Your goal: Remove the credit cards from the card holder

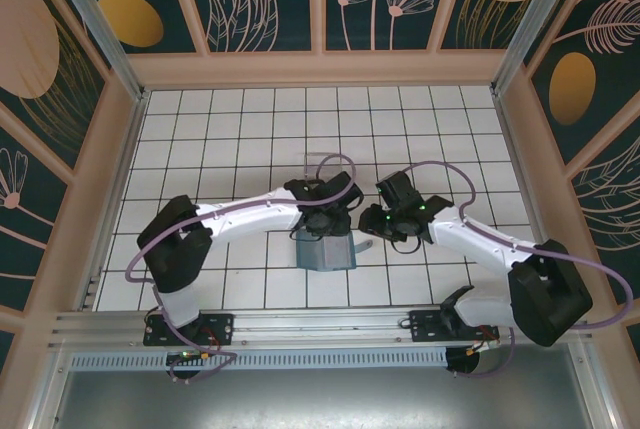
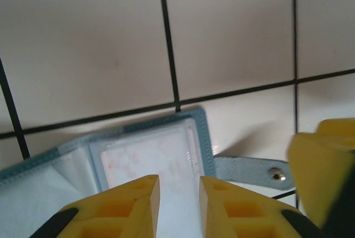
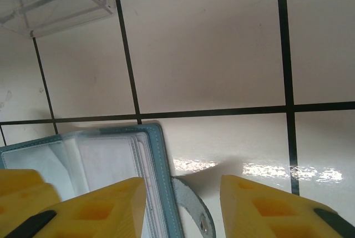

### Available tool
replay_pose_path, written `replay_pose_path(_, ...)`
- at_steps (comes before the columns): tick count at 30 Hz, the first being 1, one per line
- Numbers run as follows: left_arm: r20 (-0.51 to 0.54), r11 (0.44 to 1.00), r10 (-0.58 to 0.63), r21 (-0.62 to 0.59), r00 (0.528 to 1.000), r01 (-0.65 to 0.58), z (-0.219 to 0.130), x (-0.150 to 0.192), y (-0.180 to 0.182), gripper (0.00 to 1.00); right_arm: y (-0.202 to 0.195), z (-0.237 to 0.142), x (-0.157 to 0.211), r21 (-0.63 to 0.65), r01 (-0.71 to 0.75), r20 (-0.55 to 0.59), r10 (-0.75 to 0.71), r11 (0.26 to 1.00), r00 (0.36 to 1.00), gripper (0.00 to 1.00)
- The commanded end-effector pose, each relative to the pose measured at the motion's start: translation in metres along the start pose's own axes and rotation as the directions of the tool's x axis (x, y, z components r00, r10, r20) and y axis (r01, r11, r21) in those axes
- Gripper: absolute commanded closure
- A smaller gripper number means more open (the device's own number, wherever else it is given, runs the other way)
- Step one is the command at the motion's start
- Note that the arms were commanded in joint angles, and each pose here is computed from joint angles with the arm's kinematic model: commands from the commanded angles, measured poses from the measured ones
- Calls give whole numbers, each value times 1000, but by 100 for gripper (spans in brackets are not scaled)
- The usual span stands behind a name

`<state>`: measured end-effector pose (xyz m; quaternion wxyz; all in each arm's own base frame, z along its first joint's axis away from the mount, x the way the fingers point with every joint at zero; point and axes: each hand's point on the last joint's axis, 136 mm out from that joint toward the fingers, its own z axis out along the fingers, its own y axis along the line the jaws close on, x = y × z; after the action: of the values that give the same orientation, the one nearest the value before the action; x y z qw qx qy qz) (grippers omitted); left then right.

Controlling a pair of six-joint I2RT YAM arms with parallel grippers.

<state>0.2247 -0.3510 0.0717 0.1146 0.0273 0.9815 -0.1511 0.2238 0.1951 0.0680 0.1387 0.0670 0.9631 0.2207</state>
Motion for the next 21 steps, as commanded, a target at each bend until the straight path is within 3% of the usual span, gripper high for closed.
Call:
replay_pose_path(1,-52,999,-32,-29,998,31,4,13,-3,73,-8,-4,3,13,3,-2,-3,1000,1000,59)
replay_pose_path(13,-170,992,0,-127,985,-22,36,44,-4,73,-22,-4,5,0,-18,0,18,1000,1000,59)
replay_pose_path(21,-180,984,11,-176,984,-43,40,48,0,72,-24,-2,6,-5,-14,-8,14,1000,1000,59)
